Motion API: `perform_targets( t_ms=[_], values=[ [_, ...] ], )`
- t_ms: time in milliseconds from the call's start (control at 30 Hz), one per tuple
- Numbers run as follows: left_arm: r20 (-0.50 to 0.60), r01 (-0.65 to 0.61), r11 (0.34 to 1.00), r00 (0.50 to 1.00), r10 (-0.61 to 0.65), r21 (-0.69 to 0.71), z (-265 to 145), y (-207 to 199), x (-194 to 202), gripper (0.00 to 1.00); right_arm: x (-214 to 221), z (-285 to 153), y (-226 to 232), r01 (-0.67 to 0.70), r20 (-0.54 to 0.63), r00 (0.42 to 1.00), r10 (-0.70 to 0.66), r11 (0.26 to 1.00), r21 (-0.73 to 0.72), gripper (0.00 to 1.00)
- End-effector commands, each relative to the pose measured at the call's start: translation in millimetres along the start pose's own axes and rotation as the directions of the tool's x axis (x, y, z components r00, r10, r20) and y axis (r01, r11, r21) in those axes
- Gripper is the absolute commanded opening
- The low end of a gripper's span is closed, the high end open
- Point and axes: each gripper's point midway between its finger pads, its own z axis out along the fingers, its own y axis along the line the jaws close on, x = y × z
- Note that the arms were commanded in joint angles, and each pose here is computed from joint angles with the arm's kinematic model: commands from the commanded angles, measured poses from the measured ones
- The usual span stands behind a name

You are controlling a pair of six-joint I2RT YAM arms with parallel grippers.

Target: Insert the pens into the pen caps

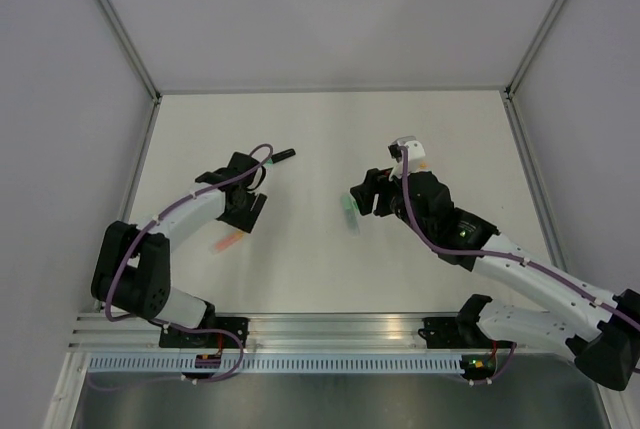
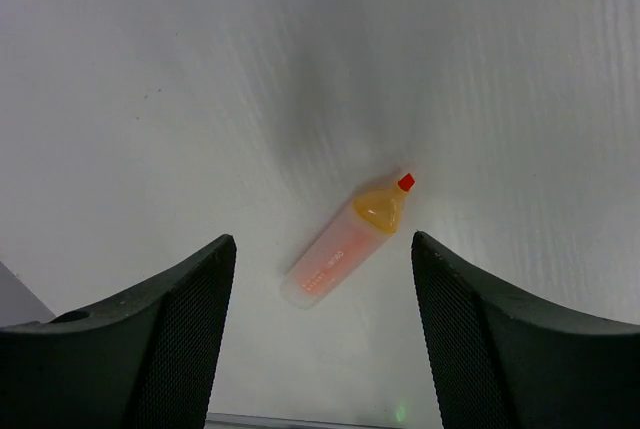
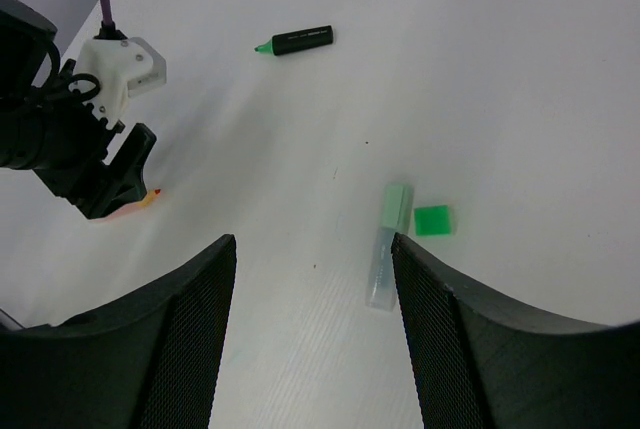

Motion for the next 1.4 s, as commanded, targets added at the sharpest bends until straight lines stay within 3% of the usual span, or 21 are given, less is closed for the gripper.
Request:
perform_targets(
  t_ms=[0, 100, 233, 500, 800, 1167, 1367],
  values=[
    [0.051, -0.112, 0.991, 0.992, 0.115, -0.068, -2.8, 25.2, -7.9, 0.75, -12.6, -6.6, 11.1, -0.029, 0.038, 0.999, 0.032, 0.998, -0.063, 0.7],
    [0.047, -0.131, 0.991, 0.99, 0.13, 0.015, -0.1, 15.4, -5.2, 0.75, -14.0, -8.5, 14.3, -0.034, 0.041, 0.998, 0.037, 0.996, -0.081, 0.7],
    [-0.071, -0.192, 0.98, 0.978, 0.195, 0.05, 17.7, 10.6, 14.6, 0.72, -13.5, -9.3, 15.3, -0.03, 0.037, 0.999, 0.034, 0.996, -0.087, 0.7],
    [-0.167, -0.165, 0.981, 0.969, 0.181, 0.102, 29.9, 9.7, 30.2, 0.68, -17.4, -13.7, 13.6, -0.027, 0.051, 0.998, 0.032, 0.996, -0.085, 0.7],
    [-0.192, -0.123, 0.973, 0.968, 0.161, 0.198, 35.1, -6.2, 35.6, 0.56, -19.1, -16.1, 13.8, -0.026, 0.057, 0.998, 0.031, 0.996, -0.09, 0.7],
    [-0.225, -0.078, 0.936, 0.961, 0.163, 0.344, 41.3, -34.2, 41.3, 0.49, -23.0, -19.9, 15.0, -0.029, 0.07, 0.997, 0.036, 0.995, -0.097, 0.7],
    [-0.223, -0.081, 0.937, 0.961, 0.164, 0.339, 41.0, -32.2, 38.4, 0.28, -22.2, -19.4, 16.7, -0.03, 0.067, 0.997, 0.037, 0.994, -0.104, 0.7]
  ],
)
